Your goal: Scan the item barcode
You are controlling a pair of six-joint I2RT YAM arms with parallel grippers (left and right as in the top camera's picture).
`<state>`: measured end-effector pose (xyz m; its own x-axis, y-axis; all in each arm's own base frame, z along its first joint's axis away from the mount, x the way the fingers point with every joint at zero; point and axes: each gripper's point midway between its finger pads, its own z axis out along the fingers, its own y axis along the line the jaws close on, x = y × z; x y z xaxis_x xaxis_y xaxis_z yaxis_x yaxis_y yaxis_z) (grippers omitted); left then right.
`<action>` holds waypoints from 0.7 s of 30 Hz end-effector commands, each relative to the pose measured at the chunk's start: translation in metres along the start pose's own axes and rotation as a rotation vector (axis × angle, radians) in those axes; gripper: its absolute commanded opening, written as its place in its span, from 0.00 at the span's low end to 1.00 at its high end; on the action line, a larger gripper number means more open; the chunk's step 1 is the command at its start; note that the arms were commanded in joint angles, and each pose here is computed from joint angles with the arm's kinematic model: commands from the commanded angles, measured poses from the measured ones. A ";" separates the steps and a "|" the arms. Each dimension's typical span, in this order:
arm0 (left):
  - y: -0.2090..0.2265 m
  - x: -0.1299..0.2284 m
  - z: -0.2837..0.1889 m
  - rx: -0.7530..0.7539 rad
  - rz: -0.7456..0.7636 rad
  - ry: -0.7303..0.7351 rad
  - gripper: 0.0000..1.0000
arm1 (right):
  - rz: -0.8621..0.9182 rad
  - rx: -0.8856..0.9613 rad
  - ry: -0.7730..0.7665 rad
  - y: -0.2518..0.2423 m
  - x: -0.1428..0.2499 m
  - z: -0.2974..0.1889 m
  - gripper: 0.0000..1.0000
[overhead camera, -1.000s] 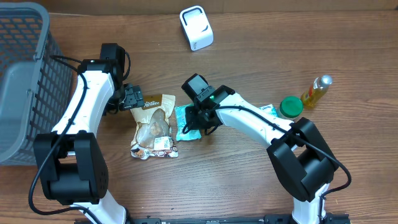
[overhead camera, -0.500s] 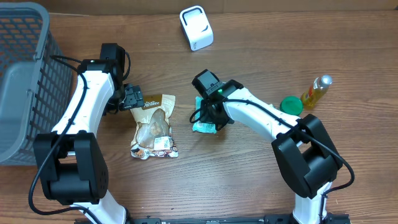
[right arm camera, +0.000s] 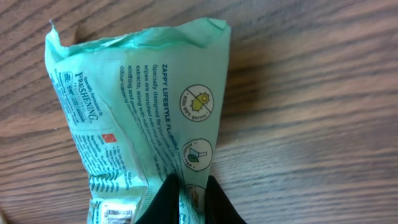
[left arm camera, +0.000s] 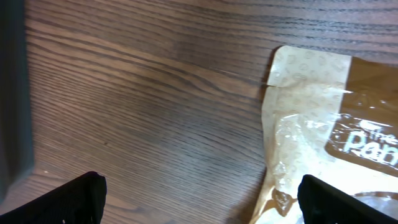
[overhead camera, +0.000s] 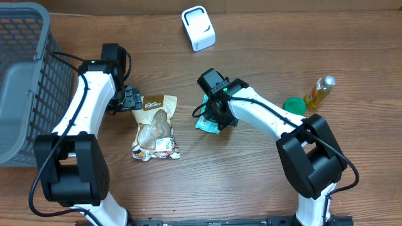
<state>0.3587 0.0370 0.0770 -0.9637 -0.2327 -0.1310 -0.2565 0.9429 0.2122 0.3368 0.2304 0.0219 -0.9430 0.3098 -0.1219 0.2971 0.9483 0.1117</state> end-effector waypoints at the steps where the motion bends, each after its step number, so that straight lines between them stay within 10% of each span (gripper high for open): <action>1: 0.009 -0.007 -0.005 -0.033 0.019 -0.028 1.00 | 0.059 -0.029 0.050 0.004 0.008 0.003 0.14; 12: -0.017 -0.039 -0.009 0.103 -0.014 -0.154 1.00 | 0.073 -0.033 0.053 0.004 0.007 0.001 0.33; 18: -0.075 -0.031 -0.025 0.451 0.018 -0.101 1.00 | -0.072 -0.179 0.062 0.023 -0.014 -0.038 0.91; 21: -0.111 -0.028 -0.048 0.696 0.047 -0.086 1.00 | -0.041 -0.185 0.049 0.015 -0.025 -0.045 0.94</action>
<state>0.4063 -0.0193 0.0814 -0.9451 -0.2190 -0.2425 -0.1887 0.9717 -0.1421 0.3421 0.2361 0.0384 -0.9589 0.2818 -0.0340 0.2686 0.9398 0.2113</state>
